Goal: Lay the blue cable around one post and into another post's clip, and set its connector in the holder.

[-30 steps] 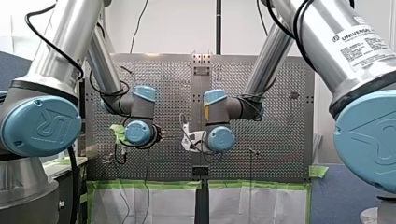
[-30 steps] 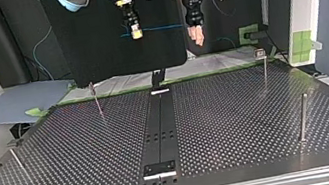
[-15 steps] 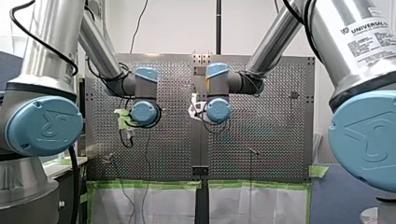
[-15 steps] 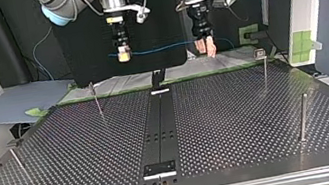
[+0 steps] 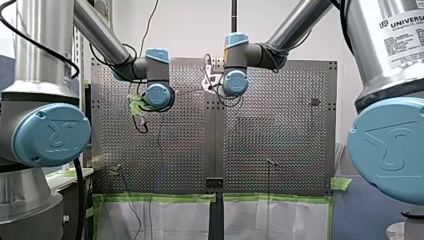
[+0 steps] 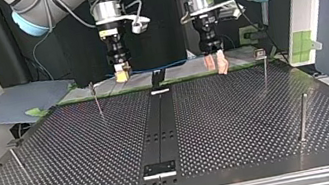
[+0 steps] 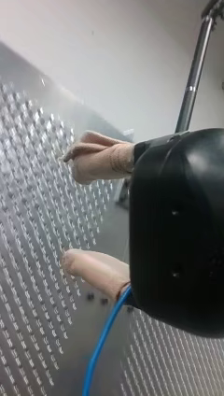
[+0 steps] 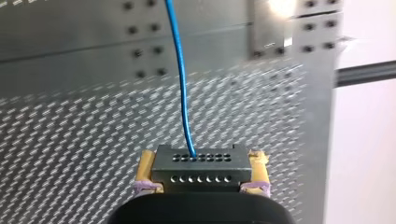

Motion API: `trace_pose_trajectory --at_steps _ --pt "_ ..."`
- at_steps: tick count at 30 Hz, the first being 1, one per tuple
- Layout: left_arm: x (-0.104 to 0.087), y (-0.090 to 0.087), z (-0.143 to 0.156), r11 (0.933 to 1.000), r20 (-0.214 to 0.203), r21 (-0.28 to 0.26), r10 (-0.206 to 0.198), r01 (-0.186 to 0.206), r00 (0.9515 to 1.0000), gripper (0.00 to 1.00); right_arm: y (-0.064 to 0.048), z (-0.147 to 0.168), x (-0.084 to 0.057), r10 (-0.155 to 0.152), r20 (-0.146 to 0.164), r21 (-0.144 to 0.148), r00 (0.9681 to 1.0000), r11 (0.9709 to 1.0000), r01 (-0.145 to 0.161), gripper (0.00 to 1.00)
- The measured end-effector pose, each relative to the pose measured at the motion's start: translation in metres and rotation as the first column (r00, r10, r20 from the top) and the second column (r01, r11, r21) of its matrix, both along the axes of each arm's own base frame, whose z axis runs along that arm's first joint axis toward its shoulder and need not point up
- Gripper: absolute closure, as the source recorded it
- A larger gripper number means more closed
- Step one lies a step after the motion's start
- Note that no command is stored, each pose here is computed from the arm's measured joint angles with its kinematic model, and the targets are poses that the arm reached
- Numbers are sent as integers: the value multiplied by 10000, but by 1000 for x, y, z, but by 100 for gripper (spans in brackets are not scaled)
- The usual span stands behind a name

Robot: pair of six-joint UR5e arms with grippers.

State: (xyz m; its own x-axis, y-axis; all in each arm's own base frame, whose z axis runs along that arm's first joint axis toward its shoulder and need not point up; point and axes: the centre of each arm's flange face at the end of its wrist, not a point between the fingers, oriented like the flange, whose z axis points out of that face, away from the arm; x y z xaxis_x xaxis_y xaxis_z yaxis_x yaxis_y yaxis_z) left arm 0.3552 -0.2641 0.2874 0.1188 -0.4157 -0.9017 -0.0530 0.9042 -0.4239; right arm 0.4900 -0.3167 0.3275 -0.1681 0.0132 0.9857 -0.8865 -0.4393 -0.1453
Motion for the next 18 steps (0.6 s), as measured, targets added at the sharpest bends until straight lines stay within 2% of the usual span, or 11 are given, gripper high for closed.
trace_pose_trajectory --at_steps 5,11,15,18 --pt "11 12 33 9994 370 -55 340 -339 9987 0 0 40 0 257 201 -350 9995 9991 -250 100" --pt "25 28 79 9987 940 -339 398 -368 9948 0 3 92 -4 528 525 -785 9972 9957 -486 100" --pt "30 40 107 9973 1304 -674 391 -304 9907 0 10 129 -8 858 681 -1140 9940 9904 -777 100" --pt "32 49 128 9956 1577 -908 383 -242 9867 0 13 147 -8 1093 622 -1323 9921 9861 -1004 100"
